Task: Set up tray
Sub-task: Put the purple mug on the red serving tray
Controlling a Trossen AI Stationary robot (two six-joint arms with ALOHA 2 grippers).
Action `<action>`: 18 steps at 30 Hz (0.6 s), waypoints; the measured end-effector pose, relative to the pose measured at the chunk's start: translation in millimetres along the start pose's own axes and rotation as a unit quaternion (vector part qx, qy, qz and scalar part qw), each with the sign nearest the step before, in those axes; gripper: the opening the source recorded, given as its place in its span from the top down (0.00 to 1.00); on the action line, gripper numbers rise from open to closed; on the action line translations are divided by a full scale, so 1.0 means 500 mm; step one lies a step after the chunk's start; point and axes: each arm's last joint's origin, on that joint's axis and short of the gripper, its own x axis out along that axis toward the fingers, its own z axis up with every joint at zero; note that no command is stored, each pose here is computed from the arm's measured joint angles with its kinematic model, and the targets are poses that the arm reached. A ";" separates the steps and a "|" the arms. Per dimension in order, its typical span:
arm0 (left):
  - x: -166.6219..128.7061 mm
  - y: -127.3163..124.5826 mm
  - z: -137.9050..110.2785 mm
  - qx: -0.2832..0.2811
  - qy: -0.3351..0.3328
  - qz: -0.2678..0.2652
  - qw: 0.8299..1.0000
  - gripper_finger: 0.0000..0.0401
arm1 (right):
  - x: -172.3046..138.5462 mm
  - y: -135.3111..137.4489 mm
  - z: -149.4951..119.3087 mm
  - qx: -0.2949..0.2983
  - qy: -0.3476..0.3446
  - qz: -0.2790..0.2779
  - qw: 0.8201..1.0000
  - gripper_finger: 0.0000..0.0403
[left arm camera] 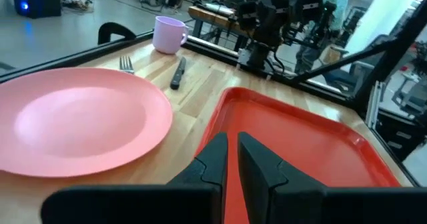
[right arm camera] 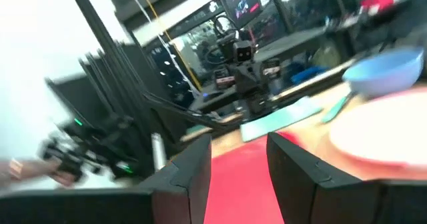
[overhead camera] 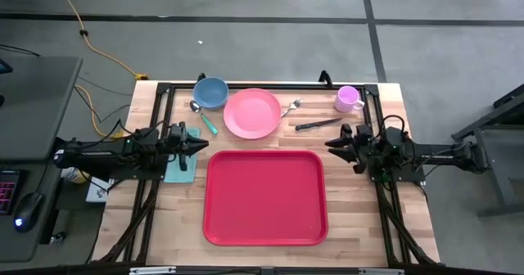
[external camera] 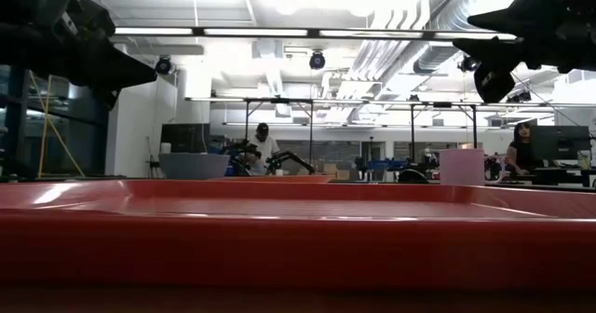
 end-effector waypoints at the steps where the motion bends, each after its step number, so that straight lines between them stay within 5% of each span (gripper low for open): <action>1: 0.000 0.000 0.000 -0.004 -0.001 0.002 1.000 0.84 | 0.000 0.000 -0.001 0.021 0.003 0.002 1.000 0.69; 6: 0.000 0.001 0.000 -0.008 -0.002 0.007 1.000 0.84 | 0.000 0.001 0.008 0.010 -0.032 -0.015 0.999 0.69; 11: 0.000 0.001 0.000 -0.008 -0.002 0.008 1.000 0.84 | -0.001 0.027 0.059 -0.079 -0.115 -0.009 0.990 0.69; 15: 0.000 0.001 0.000 -0.008 -0.002 0.009 1.000 0.84 | -0.001 0.063 0.139 -0.166 -0.140 -0.117 0.969 0.69; 18: 0.000 0.001 -0.001 -0.006 0.001 0.009 1.000 0.84 | -0.016 0.101 0.218 -0.234 -0.111 -0.237 0.936 0.69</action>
